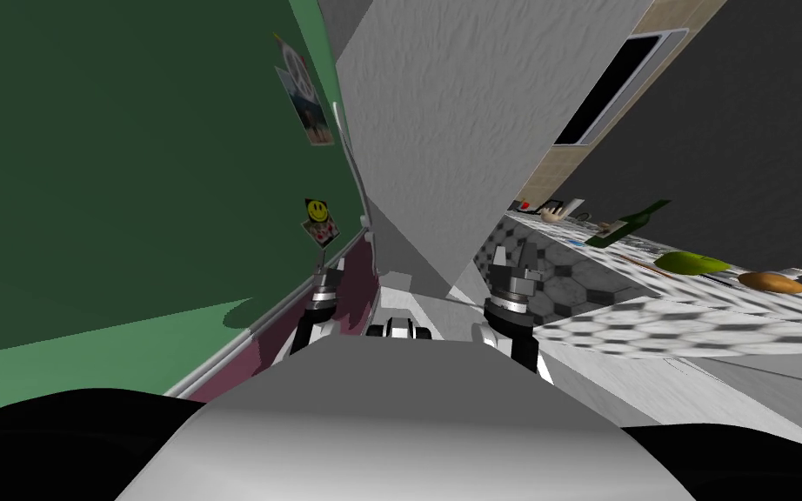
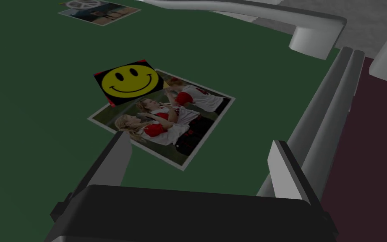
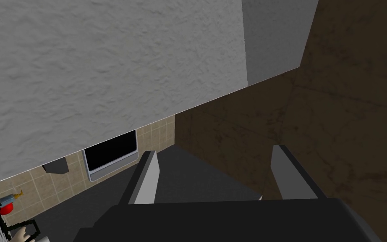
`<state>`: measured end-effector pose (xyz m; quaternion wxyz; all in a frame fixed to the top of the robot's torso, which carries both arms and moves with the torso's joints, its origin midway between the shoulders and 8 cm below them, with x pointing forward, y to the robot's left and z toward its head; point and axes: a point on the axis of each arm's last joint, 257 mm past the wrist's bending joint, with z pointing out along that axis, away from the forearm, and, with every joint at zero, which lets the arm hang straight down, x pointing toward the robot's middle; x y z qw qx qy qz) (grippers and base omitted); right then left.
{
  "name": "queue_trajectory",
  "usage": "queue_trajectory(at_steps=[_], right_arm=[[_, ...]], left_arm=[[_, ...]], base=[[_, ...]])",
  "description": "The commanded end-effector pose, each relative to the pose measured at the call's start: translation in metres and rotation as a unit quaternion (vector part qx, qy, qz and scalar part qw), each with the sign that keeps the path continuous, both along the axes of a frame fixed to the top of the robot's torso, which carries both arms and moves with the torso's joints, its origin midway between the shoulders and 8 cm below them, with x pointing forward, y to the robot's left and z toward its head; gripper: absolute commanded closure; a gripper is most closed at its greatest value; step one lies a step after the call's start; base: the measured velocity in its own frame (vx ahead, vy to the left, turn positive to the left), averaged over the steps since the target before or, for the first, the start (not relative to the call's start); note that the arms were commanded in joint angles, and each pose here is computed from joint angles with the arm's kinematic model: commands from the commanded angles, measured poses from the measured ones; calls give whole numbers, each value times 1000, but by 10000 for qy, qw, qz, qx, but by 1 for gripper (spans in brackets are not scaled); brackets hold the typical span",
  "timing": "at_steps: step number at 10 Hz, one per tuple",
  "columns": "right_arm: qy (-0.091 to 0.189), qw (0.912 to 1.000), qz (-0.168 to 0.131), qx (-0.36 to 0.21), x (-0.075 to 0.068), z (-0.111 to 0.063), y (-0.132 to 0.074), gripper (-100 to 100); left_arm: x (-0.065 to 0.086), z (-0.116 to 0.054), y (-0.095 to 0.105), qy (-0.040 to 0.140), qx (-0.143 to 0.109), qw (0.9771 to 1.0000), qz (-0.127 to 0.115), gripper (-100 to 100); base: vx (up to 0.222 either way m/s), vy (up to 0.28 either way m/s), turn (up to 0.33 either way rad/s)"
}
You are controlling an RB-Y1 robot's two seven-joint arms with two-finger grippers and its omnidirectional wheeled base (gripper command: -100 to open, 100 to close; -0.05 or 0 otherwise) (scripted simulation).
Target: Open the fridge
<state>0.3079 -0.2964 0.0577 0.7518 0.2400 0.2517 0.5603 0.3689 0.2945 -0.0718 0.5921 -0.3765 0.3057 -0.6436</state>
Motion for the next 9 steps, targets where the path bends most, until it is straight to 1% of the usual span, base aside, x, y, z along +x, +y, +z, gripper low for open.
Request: queue_trajectory(at_steps=[1,2,3,4,5,6,7,8,9], right_arm=[[0,10000,0,0,0,0,0,0],[0,10000,0,0,0,0,0,0],[0,10000,0,0,0,0,0,0],[0,10000,0,0,0,0,0,0],[0,10000,0,0,0,0,0,0],[0,10000,0,0,0,0,0,0],[0,10000,0,0,0,0,0,0],[0,10000,0,0,0,0,0,0],[0,10000,0,0,0,0,0,0]], left_arm=[[3,-22,9,100,-144,9998,-3,-100],[4,-30,11,185,-149,9997,14,-100],[4,-37,15,199,-222,9996,13,-100],[4,-44,16,267,-226,9994,28,-100],[5,-58,21,350,-308,9989,48,-100],[5,-58,21,350,-308,9989,48,-100],[4,-69,26,405,-394,9984,68,-100],[4,-72,27,432,-396,9983,75,-100],[3,-84,32,499,-486,9975,103,-100]], base=[[128,-13,-103],[103,-10,-30],[93,-3,-61],[71,-3,-33],[85,-3,-68],[67,-4,-28],[83,-11,-70],[73,-8,-32],[93,-2,-67]])
